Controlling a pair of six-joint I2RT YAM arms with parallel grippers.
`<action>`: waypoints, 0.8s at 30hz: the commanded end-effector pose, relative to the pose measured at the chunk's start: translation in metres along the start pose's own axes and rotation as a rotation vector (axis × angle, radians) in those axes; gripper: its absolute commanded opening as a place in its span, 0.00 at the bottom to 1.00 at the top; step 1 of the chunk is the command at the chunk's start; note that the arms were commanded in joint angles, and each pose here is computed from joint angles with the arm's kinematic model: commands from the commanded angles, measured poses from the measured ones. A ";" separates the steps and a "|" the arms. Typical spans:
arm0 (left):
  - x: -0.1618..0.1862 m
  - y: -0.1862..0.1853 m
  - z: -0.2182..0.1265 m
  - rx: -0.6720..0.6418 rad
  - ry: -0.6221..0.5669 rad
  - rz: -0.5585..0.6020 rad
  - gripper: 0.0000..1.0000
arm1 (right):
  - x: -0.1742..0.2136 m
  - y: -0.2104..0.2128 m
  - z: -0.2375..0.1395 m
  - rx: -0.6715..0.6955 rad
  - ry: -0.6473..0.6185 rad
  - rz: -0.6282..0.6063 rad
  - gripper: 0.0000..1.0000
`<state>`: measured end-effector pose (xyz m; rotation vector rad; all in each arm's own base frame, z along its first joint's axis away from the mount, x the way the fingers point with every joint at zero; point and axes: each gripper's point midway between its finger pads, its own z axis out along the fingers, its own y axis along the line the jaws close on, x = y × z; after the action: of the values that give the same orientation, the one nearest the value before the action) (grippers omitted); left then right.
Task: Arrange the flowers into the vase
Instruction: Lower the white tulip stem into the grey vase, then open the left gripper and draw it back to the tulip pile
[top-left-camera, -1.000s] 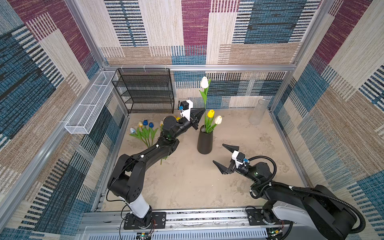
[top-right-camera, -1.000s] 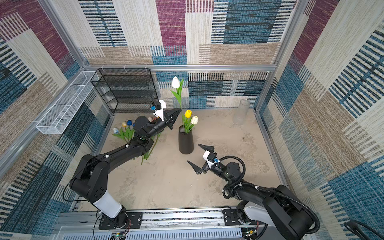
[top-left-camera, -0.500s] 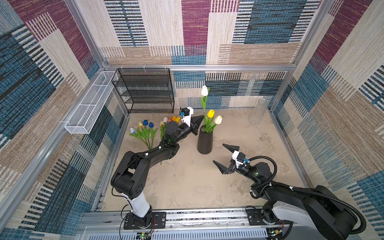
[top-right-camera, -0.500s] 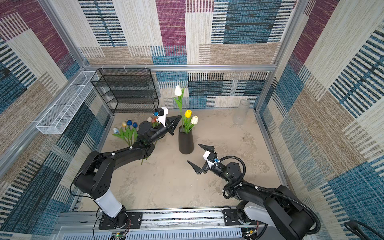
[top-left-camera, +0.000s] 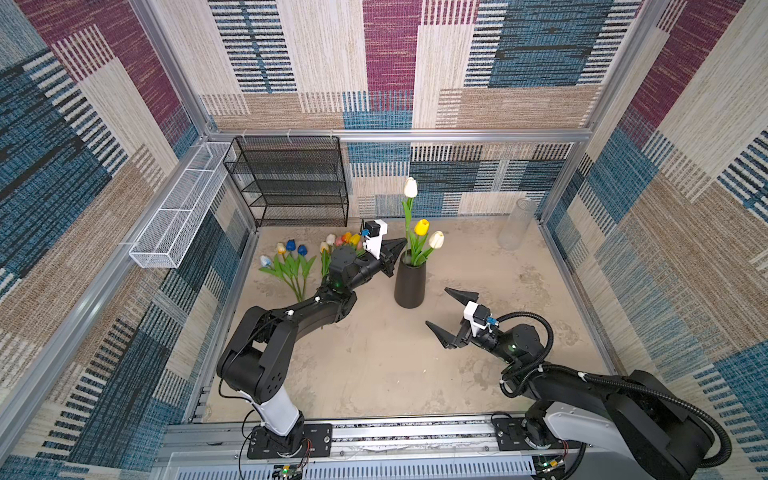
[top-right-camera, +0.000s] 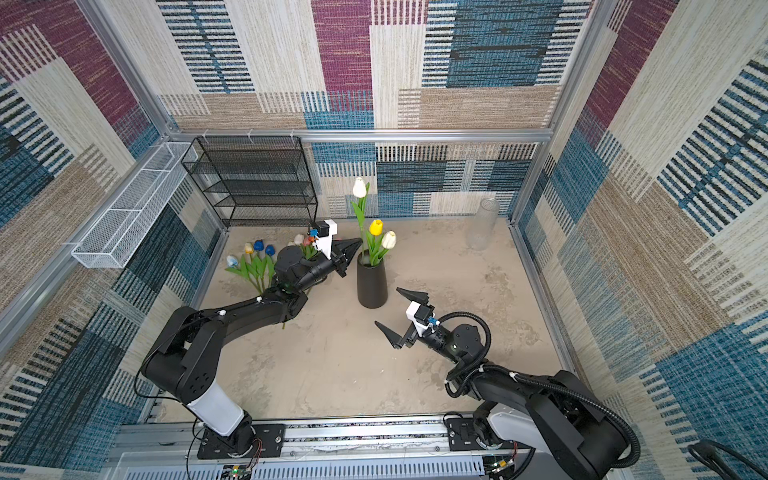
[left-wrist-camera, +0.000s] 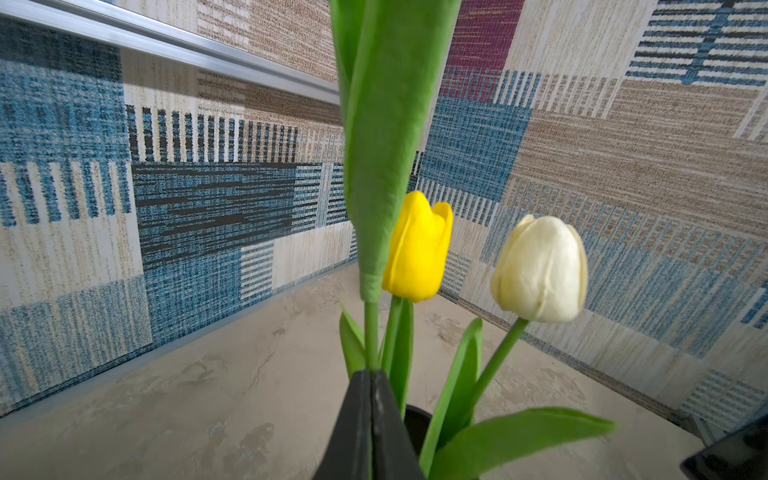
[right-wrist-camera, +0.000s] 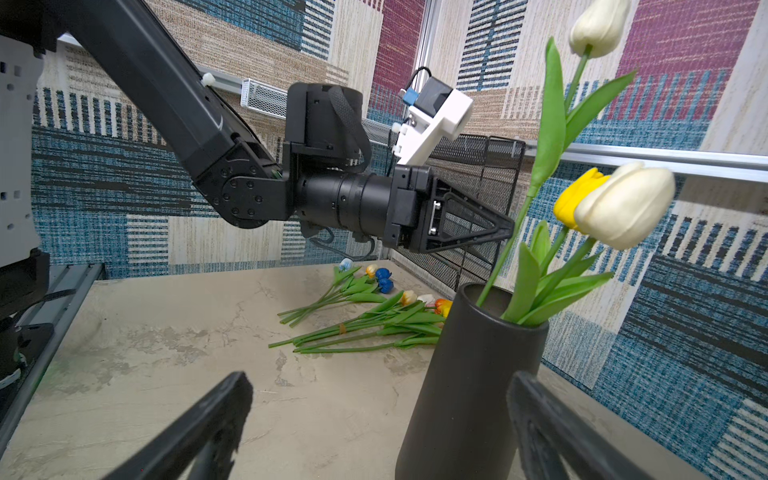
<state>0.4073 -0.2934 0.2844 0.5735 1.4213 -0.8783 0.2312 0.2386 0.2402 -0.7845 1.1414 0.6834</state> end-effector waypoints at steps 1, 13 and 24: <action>0.010 0.001 -0.006 -0.021 0.076 0.059 0.14 | -0.007 0.000 0.001 -0.004 -0.027 -0.015 1.00; 0.030 -0.002 -0.027 -0.055 0.262 0.071 0.24 | -0.003 0.001 0.004 -0.012 -0.014 -0.005 1.00; -0.004 -0.002 -0.051 -0.126 0.270 0.134 0.32 | -0.005 0.001 0.002 -0.009 -0.018 -0.010 1.00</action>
<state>0.3779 -0.2647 0.2797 0.7017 1.6514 -0.6745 0.2332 0.2400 0.2356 -0.7891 1.1588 0.6854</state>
